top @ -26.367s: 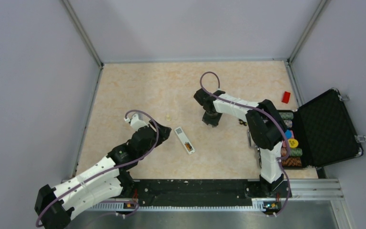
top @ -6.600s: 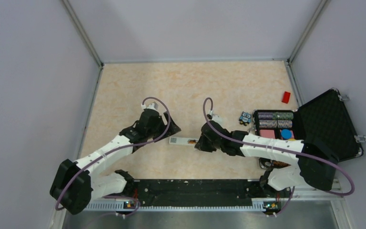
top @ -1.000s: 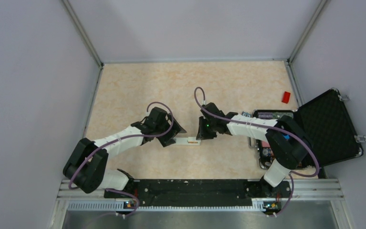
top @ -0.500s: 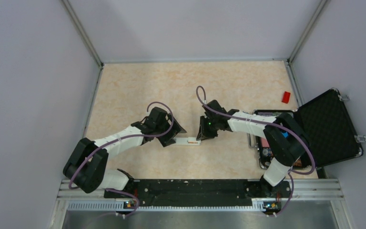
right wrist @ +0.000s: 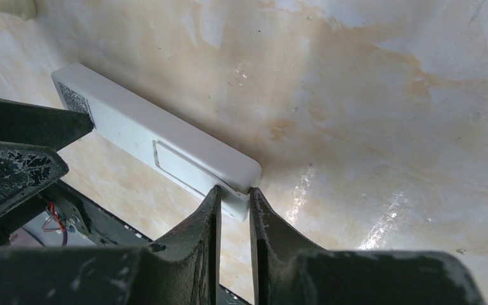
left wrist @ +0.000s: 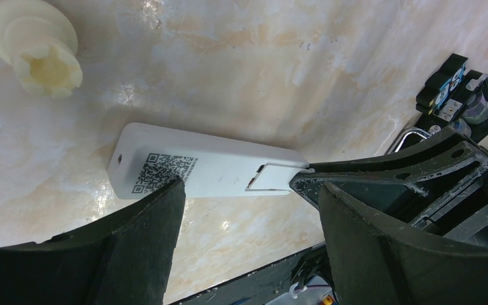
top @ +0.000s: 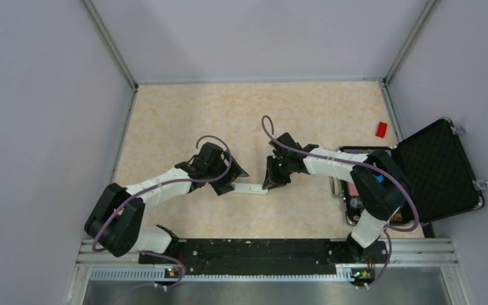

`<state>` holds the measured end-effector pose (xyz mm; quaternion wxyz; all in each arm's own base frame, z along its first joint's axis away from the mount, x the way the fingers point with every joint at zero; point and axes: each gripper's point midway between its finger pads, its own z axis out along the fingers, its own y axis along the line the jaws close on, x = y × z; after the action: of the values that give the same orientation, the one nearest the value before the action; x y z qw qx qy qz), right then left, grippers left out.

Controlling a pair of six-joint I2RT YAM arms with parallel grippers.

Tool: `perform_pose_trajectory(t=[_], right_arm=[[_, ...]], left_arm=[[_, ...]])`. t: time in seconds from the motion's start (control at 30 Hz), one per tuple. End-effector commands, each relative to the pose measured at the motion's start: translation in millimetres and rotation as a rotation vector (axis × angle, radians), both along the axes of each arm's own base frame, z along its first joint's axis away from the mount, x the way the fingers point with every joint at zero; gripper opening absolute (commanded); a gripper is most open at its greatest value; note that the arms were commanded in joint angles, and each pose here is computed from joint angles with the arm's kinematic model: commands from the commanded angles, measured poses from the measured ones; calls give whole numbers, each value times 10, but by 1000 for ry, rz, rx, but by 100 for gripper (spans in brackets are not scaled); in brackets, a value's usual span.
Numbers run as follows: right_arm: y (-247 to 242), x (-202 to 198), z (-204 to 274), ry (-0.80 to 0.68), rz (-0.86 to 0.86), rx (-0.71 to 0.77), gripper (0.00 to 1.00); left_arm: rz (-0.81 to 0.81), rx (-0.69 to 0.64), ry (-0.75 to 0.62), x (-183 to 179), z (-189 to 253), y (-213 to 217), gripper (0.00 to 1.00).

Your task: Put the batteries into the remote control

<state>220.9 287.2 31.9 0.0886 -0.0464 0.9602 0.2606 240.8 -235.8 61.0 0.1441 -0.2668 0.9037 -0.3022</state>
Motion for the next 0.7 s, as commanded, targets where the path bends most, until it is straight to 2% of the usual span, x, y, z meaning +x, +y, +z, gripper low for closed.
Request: perform_pose_trajectory(t=[0.0,0.67], right_arm=[[-35,-88,-122,61,29,-45,12],[136,-193,-101,202,13,58,2]], left_arm=[[6,54,12,9,-119,77,82],[-3,123,0,-28,-249,204,82]])
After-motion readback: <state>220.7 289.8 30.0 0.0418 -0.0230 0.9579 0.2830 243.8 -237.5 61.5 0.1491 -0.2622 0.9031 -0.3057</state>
